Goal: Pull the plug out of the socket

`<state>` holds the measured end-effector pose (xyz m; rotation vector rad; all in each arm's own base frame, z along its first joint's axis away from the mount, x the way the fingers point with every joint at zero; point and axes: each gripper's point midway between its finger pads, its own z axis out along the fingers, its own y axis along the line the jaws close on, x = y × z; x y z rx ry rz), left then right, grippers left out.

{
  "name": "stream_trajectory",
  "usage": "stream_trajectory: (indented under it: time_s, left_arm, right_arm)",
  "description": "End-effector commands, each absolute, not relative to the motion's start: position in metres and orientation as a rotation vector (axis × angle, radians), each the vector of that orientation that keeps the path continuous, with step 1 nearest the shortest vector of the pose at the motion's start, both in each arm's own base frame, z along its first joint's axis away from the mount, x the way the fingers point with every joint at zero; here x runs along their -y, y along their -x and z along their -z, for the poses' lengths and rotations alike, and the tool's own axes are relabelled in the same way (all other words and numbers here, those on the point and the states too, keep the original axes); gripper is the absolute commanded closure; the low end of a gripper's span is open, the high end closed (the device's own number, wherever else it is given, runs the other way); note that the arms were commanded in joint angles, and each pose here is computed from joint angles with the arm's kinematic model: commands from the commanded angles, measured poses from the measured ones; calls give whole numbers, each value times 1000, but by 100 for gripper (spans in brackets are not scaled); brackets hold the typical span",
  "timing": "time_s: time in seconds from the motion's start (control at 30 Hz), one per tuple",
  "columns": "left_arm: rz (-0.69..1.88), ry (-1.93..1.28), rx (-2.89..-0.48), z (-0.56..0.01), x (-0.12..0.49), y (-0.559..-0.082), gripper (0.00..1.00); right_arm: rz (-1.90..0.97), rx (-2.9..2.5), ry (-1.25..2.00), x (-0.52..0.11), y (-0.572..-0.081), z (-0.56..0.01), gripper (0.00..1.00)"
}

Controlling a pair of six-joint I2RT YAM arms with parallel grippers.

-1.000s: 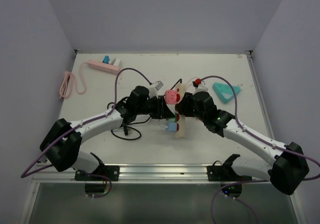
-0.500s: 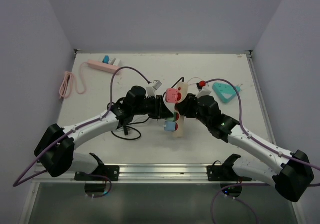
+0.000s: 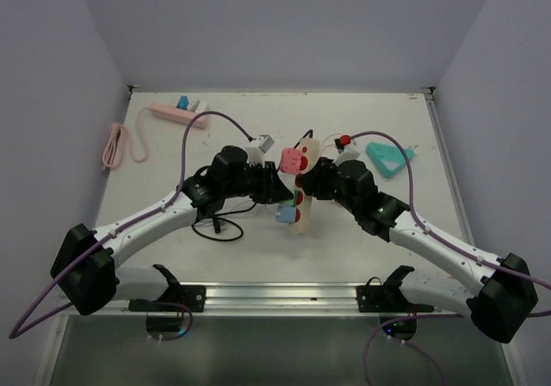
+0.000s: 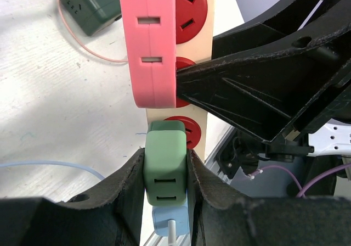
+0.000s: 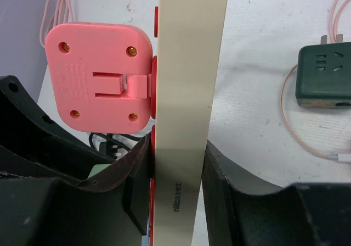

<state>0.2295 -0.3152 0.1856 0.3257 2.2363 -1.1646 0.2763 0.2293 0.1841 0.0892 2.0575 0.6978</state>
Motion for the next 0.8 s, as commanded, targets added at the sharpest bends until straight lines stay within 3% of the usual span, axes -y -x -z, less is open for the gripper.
stream_trajectory:
  time_s: [0.0, 0.77]
  left_arm:
    - [1048, -299, -2180, -217, 284, -238, 100]
    - [936, -321, -2201, -224, 266, -237, 100]
  right_arm:
    - [18, -2185, -142, -114, -282, -122, 100]
    - [101, -2221, -193, -91, -276, -106, 100]
